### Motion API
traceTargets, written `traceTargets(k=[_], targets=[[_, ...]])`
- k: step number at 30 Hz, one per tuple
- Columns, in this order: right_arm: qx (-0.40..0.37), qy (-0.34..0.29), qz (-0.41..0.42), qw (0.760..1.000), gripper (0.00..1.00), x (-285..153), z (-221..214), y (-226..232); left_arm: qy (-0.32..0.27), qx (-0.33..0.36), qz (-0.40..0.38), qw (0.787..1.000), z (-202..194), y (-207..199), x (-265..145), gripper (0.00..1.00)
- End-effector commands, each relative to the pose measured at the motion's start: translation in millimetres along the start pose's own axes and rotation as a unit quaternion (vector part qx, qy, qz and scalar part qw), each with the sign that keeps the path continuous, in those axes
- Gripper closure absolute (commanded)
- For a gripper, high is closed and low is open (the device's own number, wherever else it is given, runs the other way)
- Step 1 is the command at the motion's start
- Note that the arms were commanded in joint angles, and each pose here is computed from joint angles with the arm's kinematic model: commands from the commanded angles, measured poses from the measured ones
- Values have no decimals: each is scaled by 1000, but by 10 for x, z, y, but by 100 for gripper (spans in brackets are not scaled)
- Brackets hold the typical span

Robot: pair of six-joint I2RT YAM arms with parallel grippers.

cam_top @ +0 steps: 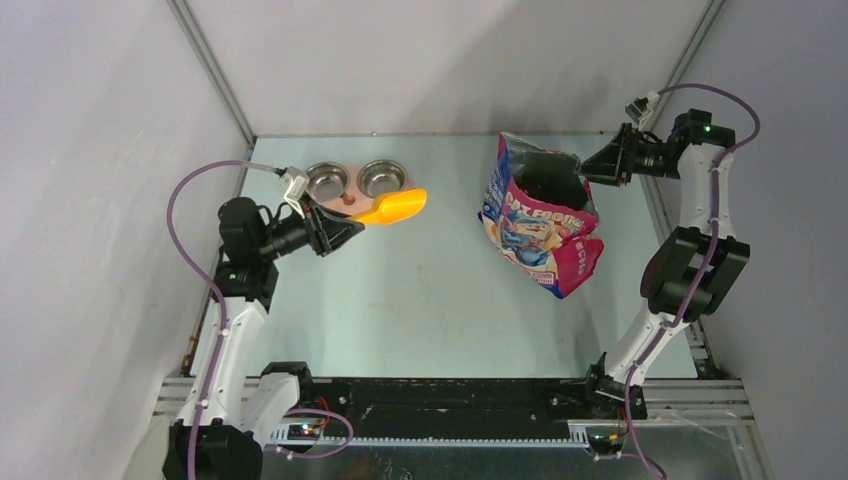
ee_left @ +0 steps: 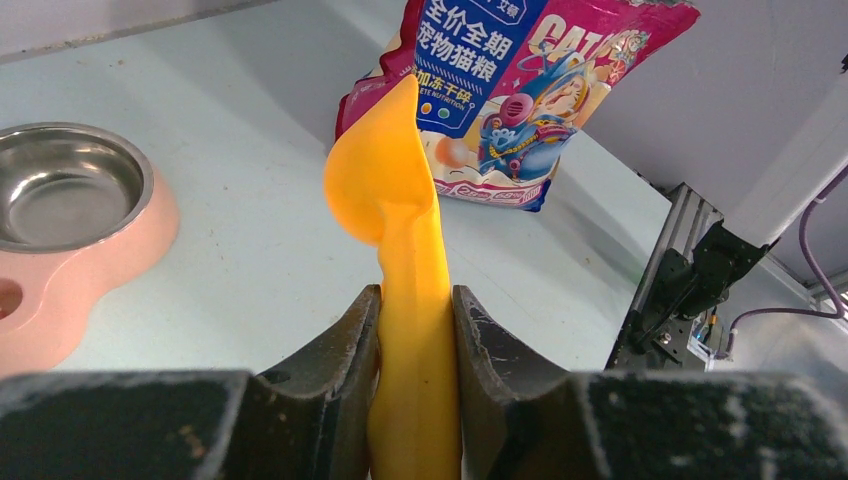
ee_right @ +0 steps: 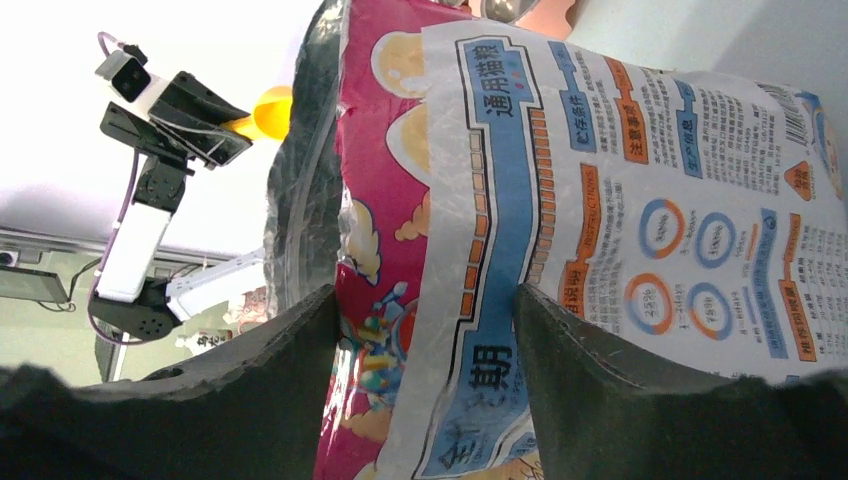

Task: Serve the pet food
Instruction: Collect the pet food from the pet food bag.

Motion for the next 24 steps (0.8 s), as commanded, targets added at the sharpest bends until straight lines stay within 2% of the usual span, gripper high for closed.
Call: traceTargets(k=[1,7,15,17,18,20,24], targets=[[-4,18,-17,1000,36,106,-17,-43,-19,26,-5,999,79,-28,-19,100],[-7,26,-43,999,45,197,-35,-100,-19,24,-6,999,83,-33,-21,100],[-27,45,-79,995,66,339,-28,-42,-19,23,-8,1000,81,-34,-20,100],[-46,49,-106,992,78,370,-15,13,-18,22,-8,1000,77,-27,-16,100],[-55,53,-116,990,91,406,-16,46,-18,22,-7,1000,77,-27,-17,100],[-83,51,-145,985,100,440,3,140,-18,21,-7,1000,76,-24,-14,100],[-140,19,-228,963,100,456,47,375,-17,17,-6,1000,66,-17,-10,100]])
Point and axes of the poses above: each gripper's point midway between its finger pads, its own x axis out along the fingers, its own y axis along the line the jaws close on, z = x × y, the point moved 10 cm from there along -x, back along the fingers, and after that the axes turned 6 degrees about x, right-handed, at the moved point
